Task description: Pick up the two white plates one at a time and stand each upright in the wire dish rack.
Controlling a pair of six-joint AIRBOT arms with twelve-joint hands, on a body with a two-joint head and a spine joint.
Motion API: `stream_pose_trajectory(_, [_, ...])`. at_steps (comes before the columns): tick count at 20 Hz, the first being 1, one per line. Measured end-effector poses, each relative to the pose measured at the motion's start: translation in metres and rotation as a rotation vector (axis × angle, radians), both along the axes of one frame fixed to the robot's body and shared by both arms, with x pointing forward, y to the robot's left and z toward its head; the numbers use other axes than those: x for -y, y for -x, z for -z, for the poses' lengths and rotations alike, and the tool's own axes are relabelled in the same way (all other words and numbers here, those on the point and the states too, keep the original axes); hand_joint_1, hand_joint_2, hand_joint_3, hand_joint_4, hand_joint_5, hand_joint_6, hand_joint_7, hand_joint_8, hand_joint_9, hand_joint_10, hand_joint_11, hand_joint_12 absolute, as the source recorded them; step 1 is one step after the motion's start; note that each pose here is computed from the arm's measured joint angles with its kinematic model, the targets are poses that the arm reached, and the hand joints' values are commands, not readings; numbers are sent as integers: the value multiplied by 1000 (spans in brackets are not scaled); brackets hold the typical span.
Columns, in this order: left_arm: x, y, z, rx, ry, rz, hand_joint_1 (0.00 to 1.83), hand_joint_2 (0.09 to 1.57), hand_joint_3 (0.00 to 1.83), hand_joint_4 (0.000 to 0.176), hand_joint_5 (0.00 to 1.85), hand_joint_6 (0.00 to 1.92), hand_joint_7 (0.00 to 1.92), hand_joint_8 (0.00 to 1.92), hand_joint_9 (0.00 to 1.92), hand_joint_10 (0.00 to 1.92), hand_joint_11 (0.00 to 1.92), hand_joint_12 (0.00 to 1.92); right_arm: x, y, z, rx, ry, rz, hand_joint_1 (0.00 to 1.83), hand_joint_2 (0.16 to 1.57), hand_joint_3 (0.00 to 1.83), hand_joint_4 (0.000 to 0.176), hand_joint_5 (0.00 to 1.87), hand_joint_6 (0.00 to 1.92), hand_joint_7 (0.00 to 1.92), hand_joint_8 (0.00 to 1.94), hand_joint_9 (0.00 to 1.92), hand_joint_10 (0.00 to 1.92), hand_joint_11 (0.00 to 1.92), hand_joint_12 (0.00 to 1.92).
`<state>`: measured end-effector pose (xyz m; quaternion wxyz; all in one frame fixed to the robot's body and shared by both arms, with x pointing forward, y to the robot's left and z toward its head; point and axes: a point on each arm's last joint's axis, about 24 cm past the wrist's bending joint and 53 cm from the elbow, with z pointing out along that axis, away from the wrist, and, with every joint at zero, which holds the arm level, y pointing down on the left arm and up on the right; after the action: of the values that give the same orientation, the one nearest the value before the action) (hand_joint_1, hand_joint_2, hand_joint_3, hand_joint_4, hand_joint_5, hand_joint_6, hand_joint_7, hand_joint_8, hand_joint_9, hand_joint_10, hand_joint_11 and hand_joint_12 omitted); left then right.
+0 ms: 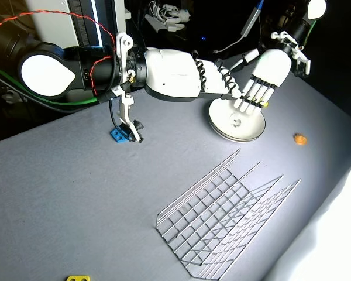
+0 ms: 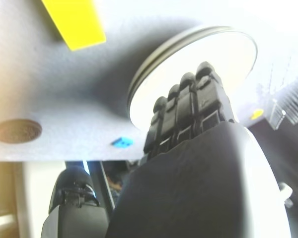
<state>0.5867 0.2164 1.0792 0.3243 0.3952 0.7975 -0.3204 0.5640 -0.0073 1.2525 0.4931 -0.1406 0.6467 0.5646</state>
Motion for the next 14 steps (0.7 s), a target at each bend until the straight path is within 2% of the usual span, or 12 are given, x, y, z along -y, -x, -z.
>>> stream_pose_trajectory(1, [0, 0, 2, -2, -4, 0, 0, 1049, 5, 0, 0, 0, 0, 0, 0, 0, 0, 0, 1, -3, 0, -19, -10, 12, 25, 1225, 3, 0, 112, 0, 92, 0, 80, 0, 0, 172])
stream_pose_trajectory(3, [-1, -1, 5, -4, -13, 5, 0, 1036, 0, 0, 0, 0, 0, 0, 0, 0, 0, 0, 6, -13, 6, -79, -19, 53, 15, 1238, 4, 0, 76, 0, 57, 0, 41, 2, 0, 26])
stream_pose_trajectory(5, [-2, -3, 5, -2, -11, 1, 0, 1034, 0, 0, 0, 0, 0, 0, 0, 0, 0, 0, 6, -13, 14, -90, 6, 57, 43, 1236, 1, 0, 101, 8, 86, 8, 68, 10, 29, 32])
stream_pose_trajectory(7, [-2, -2, 5, -2, -9, 2, 0, 1034, 0, 0, 0, 0, 0, 0, 0, 0, 0, 0, 4, -11, 25, -64, 54, 55, 3, 1242, 3, 0, 69, 0, 60, 1, 47, 1, 8, 25])
stream_pose_trajectory(10, [-4, 1, 12, -10, -27, 10, 0, 1047, 4, 0, 0, 0, 0, 0, 0, 0, 0, 0, 0, -10, 34, -39, 86, 63, 12, 1241, 1, 0, 95, 10, 70, 5, 51, 3, 7, 30])
stream_pose_trajectory(14, [-3, 1, 13, -9, -27, 14, 0, 1044, 2, 0, 0, 0, 0, 0, 0, 0, 0, 0, -3, -9, 35, -14, 99, 60, 6, 1236, 0, 0, 85, 5, 63, 3, 43, 5, 16, 10])
